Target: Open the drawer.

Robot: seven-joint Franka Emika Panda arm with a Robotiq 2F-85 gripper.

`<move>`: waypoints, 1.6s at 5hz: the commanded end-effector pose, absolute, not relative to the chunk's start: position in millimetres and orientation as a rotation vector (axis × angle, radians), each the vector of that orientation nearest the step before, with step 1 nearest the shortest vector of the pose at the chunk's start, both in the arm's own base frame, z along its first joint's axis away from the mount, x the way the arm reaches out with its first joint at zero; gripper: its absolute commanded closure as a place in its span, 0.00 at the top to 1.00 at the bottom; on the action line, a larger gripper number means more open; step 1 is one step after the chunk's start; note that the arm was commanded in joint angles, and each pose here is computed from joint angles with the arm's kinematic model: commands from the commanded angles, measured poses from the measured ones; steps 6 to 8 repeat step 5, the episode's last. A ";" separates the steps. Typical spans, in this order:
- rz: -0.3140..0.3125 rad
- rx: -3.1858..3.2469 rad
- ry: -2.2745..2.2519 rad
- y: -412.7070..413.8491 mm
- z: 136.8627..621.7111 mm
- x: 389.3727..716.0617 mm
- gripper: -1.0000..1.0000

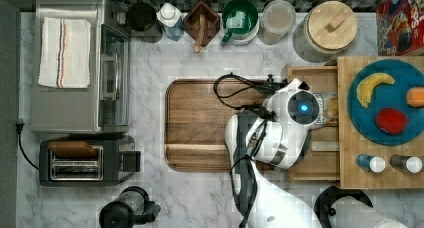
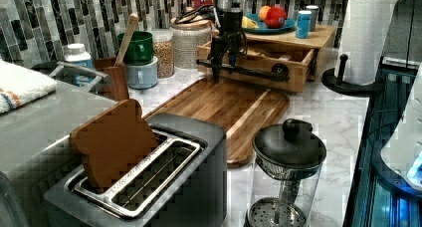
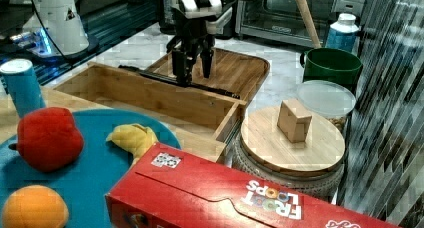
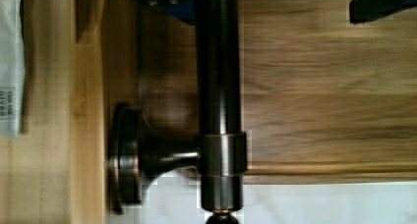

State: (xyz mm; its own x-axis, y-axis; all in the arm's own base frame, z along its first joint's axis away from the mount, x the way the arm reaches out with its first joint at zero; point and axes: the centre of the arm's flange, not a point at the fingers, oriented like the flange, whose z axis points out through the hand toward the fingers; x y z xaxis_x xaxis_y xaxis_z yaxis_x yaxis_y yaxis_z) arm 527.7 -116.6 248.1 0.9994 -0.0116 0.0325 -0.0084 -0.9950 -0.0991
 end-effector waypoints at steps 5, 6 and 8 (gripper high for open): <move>0.063 -2.877 -0.018 13.0 271.8 535.2 1.00; 0.063 -2.877 -0.018 13.0 271.8 535.2 1.00; 0.063 -2.877 -0.018 13.0 271.8 535.2 1.00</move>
